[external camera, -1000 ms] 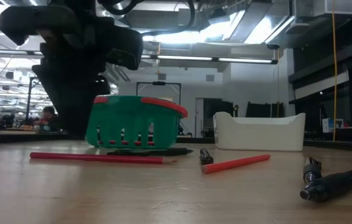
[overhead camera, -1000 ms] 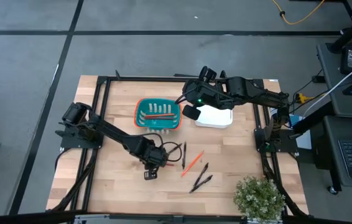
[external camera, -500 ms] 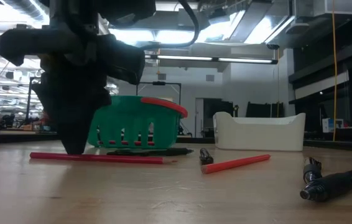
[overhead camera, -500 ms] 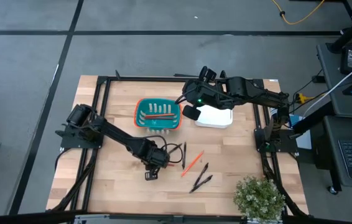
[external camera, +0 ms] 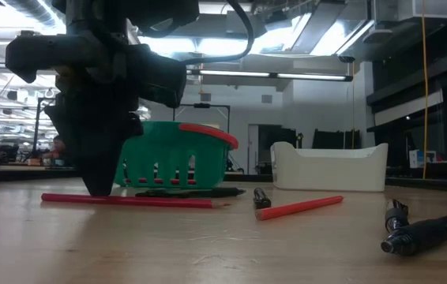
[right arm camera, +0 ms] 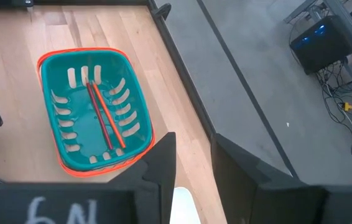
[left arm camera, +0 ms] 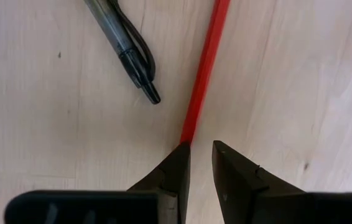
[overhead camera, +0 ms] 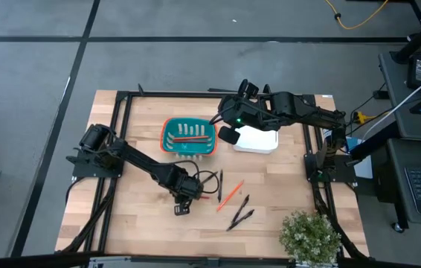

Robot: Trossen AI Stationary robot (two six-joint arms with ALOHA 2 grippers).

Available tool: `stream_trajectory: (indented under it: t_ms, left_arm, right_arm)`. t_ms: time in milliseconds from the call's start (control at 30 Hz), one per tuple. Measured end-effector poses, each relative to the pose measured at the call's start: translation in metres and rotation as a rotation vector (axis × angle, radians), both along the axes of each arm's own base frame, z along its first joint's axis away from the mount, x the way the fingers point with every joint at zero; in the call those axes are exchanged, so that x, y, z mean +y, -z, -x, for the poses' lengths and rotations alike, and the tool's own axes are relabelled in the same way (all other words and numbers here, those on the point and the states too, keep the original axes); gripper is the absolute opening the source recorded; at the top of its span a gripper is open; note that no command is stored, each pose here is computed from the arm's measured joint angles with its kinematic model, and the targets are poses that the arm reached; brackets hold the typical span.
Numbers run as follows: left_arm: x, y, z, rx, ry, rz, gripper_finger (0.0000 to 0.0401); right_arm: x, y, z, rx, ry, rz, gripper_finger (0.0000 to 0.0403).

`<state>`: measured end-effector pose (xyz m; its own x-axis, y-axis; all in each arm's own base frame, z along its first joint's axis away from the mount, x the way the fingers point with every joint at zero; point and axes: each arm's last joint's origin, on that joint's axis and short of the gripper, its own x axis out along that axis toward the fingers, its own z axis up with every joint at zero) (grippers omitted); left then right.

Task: Sort pens & pencils
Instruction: Put the red pencil into the blue bin

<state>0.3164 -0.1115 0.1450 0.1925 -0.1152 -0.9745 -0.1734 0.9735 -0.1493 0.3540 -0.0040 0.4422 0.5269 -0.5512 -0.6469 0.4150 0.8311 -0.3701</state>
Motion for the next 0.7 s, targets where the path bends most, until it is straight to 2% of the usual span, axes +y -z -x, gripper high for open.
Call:
stream_trajectory:
  t_ms: [267,700]
  left_arm:
    - [-0.002,0.011,-0.003,0.028,0.005,0.015,0.0063]
    - [-0.002,0.012,-0.002,0.042,0.017,0.027,0.0063]
  right_arm:
    - [0.000,0.000,0.000,0.000,0.000,0.000,0.0102]
    - [0.000,0.000,0.000,-0.001,0.001,0.001,0.0102]
